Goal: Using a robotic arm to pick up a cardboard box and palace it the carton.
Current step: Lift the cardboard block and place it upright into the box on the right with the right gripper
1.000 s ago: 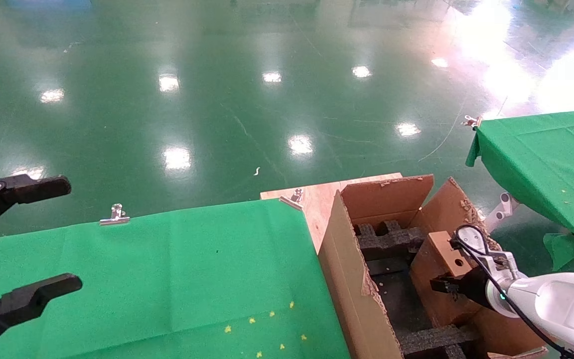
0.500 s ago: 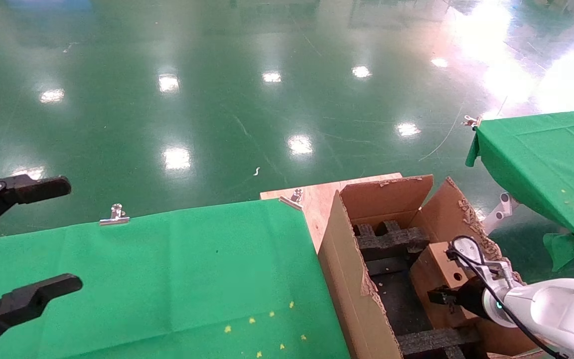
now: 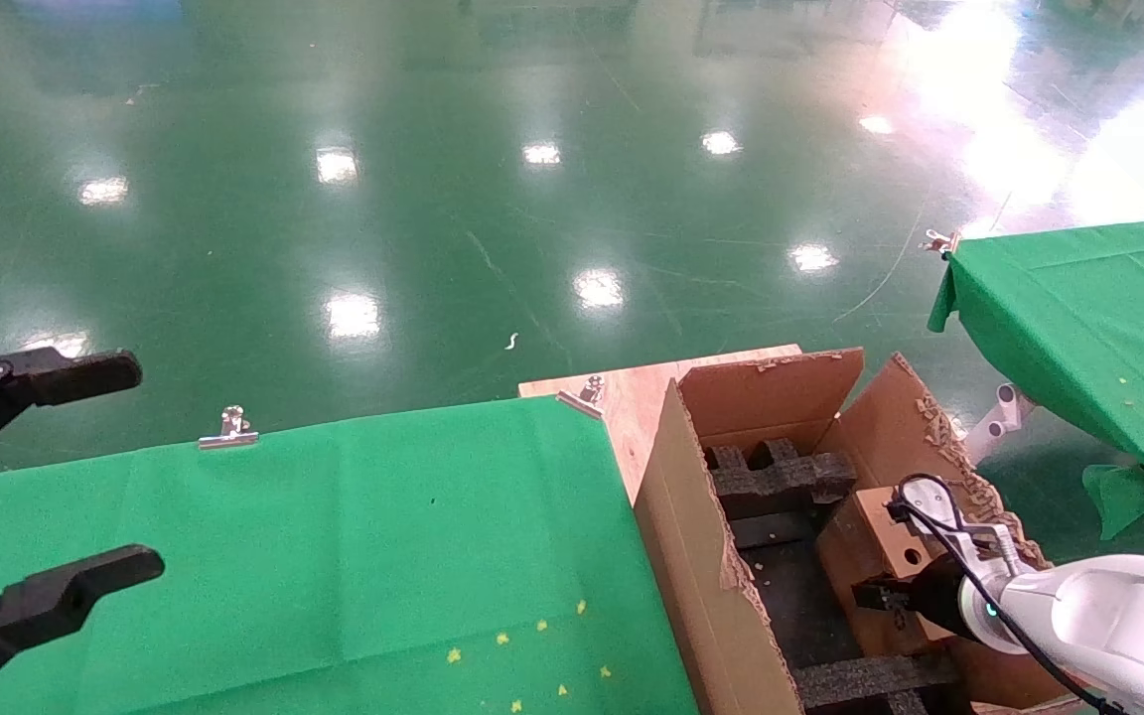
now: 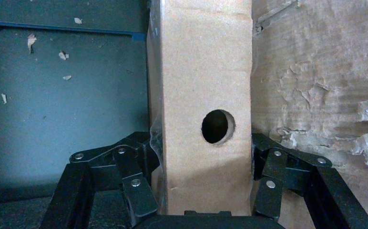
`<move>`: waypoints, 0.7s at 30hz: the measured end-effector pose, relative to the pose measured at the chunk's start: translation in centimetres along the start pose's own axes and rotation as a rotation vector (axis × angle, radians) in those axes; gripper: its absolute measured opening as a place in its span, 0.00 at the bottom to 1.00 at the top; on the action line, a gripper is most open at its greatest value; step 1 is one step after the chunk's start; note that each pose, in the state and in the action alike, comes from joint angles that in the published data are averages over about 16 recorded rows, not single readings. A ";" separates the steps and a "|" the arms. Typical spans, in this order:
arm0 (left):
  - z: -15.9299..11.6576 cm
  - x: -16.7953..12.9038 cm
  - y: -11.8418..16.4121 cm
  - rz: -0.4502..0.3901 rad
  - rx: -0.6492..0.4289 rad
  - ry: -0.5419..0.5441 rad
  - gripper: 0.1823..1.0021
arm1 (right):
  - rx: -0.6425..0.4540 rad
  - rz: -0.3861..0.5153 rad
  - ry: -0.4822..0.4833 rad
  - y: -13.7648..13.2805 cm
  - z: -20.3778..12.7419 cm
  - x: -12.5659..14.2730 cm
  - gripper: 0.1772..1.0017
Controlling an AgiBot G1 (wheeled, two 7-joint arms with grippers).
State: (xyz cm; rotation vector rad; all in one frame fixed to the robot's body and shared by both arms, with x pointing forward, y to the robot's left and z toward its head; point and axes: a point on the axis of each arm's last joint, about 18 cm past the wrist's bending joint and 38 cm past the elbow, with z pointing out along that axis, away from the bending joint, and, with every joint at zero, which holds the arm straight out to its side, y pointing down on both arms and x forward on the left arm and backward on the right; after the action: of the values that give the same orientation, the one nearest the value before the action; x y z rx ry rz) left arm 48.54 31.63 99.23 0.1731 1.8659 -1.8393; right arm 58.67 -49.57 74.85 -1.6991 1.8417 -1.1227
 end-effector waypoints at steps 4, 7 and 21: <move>0.0 0.0 0.0 0.000 0.000 0.000 1.00 | 0.001 0.000 0.001 0.0 0.0 0.0 0.14; 0.0 0.0 0.0 0.000 0.000 0.000 1.00 | 0.003 0.001 0.002 -0.1 0.0 0.1 0.16; 0.0 0.0 0.0 0.000 0.000 0.000 1.00 | 0.027 -0.001 0.010 -1.1 -0.7 0.8 0.39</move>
State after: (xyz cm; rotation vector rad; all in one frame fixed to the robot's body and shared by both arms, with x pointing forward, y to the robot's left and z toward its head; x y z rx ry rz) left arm 48.54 31.63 99.23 0.1728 1.8658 -1.8394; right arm 58.70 -50.04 76.28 -1.6825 1.8241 -1.1528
